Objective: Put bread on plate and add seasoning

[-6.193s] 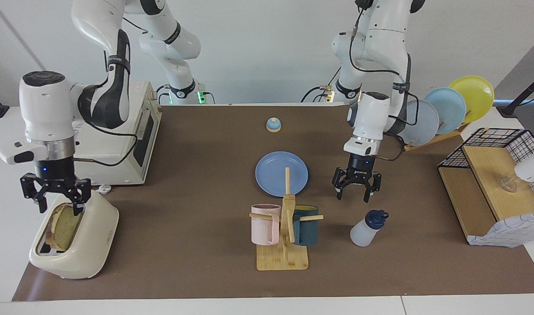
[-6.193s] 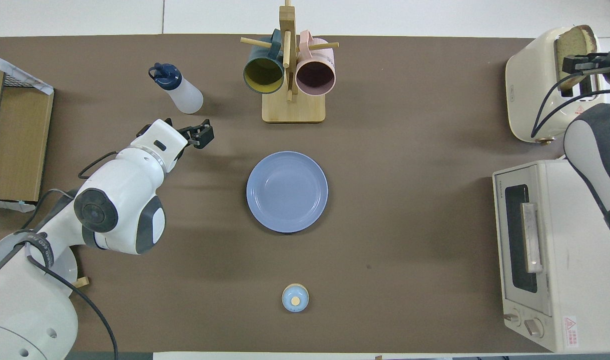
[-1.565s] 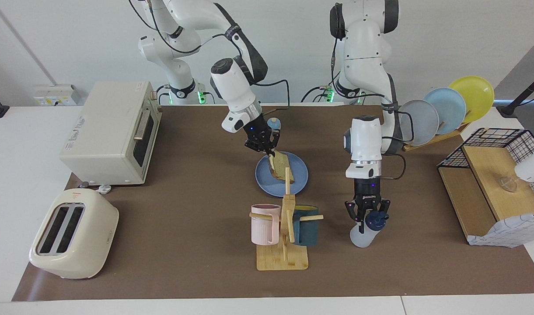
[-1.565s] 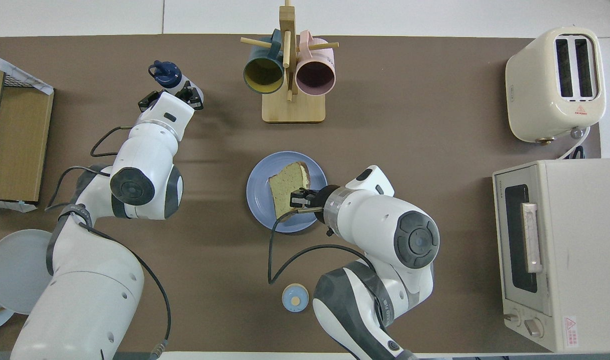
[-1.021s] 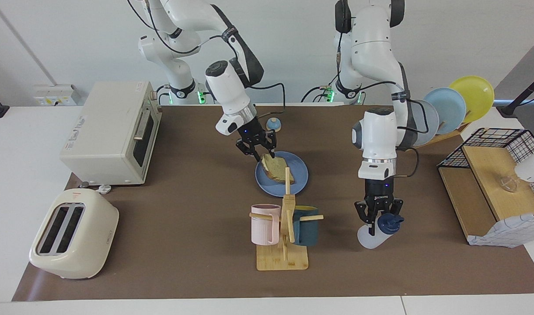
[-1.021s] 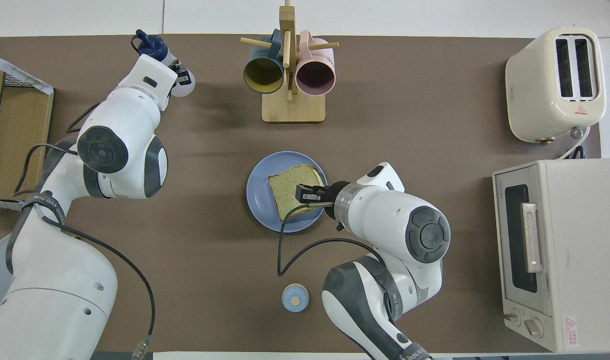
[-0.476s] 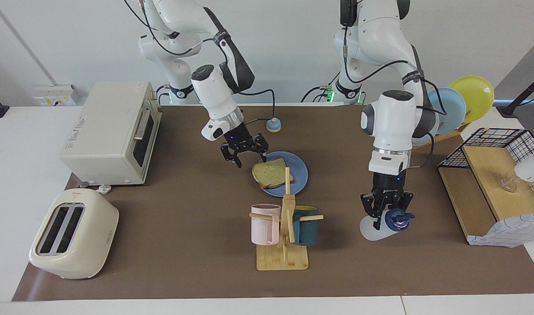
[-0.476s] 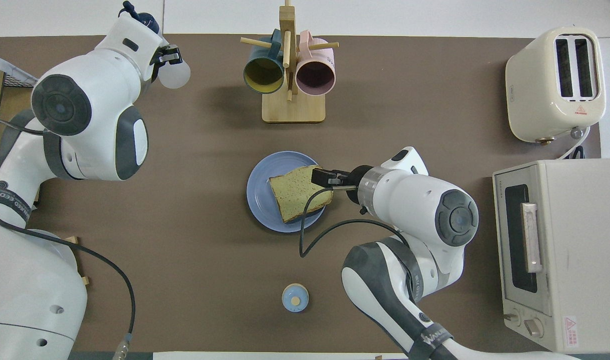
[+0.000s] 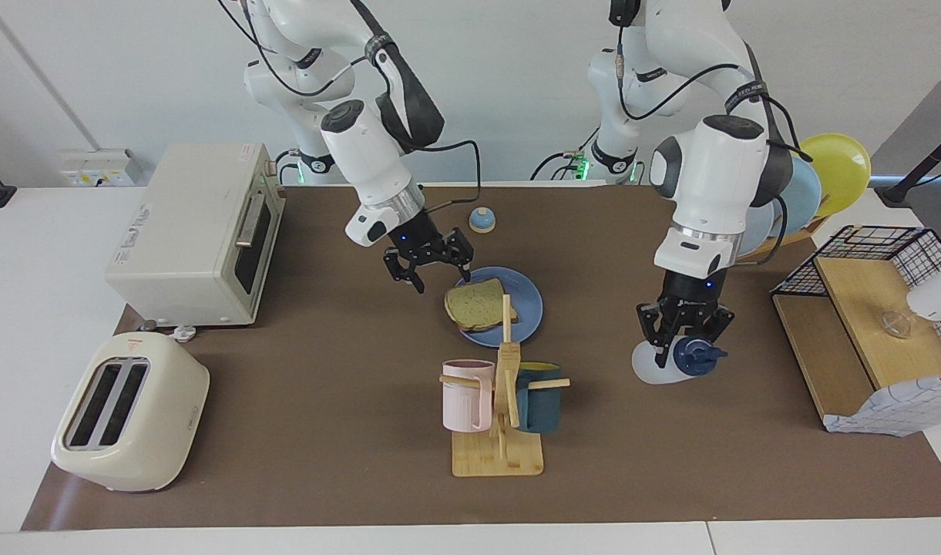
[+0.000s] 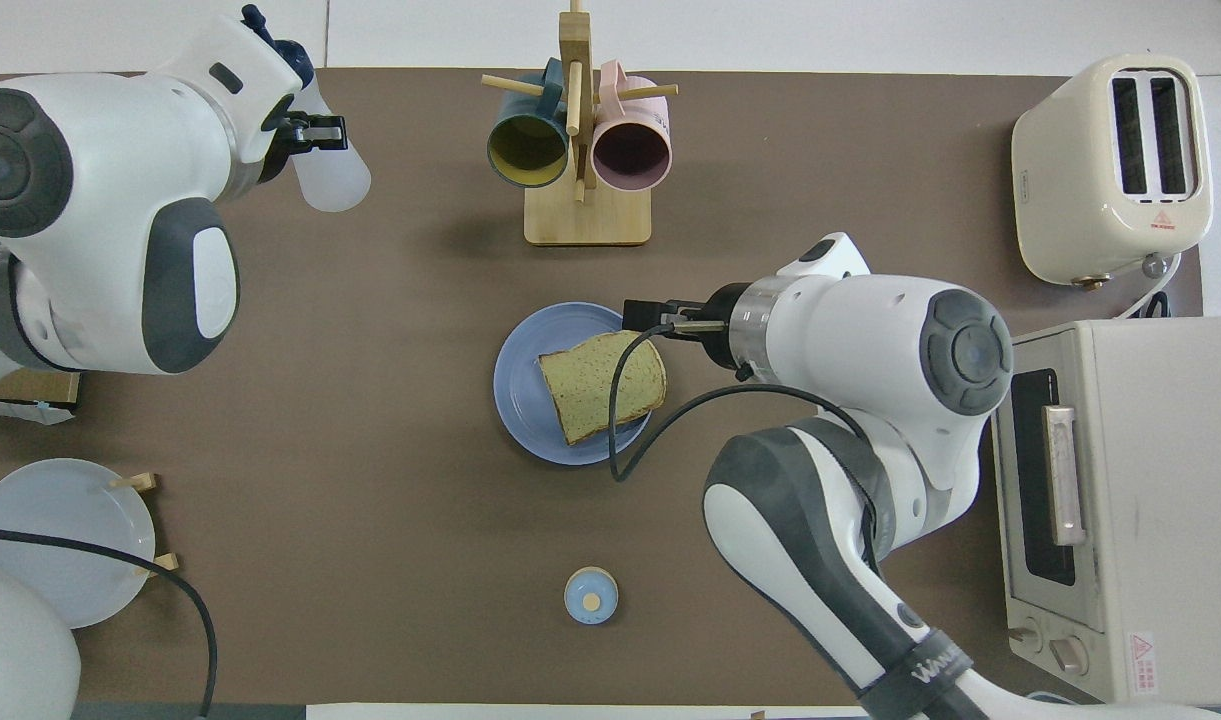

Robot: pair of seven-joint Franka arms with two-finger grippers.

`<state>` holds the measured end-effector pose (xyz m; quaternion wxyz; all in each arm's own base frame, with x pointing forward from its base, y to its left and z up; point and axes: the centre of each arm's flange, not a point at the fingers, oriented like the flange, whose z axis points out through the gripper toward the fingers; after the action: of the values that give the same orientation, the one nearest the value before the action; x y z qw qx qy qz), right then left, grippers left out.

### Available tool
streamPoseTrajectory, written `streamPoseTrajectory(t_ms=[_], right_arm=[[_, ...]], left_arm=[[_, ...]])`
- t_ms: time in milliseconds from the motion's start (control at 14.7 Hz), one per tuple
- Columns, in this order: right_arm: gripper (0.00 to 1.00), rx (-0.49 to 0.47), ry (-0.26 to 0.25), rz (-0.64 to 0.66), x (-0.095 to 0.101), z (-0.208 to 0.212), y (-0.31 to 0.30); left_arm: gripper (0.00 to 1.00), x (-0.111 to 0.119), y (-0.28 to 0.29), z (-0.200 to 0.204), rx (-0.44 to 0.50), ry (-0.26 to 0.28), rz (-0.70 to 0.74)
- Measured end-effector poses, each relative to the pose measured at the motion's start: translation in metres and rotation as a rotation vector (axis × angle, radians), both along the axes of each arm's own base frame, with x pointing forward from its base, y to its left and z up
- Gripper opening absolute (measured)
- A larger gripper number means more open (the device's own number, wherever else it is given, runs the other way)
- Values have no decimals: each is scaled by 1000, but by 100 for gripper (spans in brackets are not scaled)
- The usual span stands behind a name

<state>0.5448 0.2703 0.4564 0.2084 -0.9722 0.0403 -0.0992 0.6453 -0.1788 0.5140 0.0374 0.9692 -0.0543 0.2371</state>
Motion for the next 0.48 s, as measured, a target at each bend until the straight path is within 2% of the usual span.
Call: streamPoseTrajectory(t_ms=[136, 272, 476], right_arm=[[100, 12, 39, -4, 12, 37, -8], [100, 19, 34, -20, 15, 57, -15], [100, 15, 25, -12, 7, 73, -16]], left_arm=[[35, -16, 4, 24, 2, 52, -65], [35, -35, 8, 47, 0, 102, -138], [35, -63, 11, 76, -3, 166, -245]])
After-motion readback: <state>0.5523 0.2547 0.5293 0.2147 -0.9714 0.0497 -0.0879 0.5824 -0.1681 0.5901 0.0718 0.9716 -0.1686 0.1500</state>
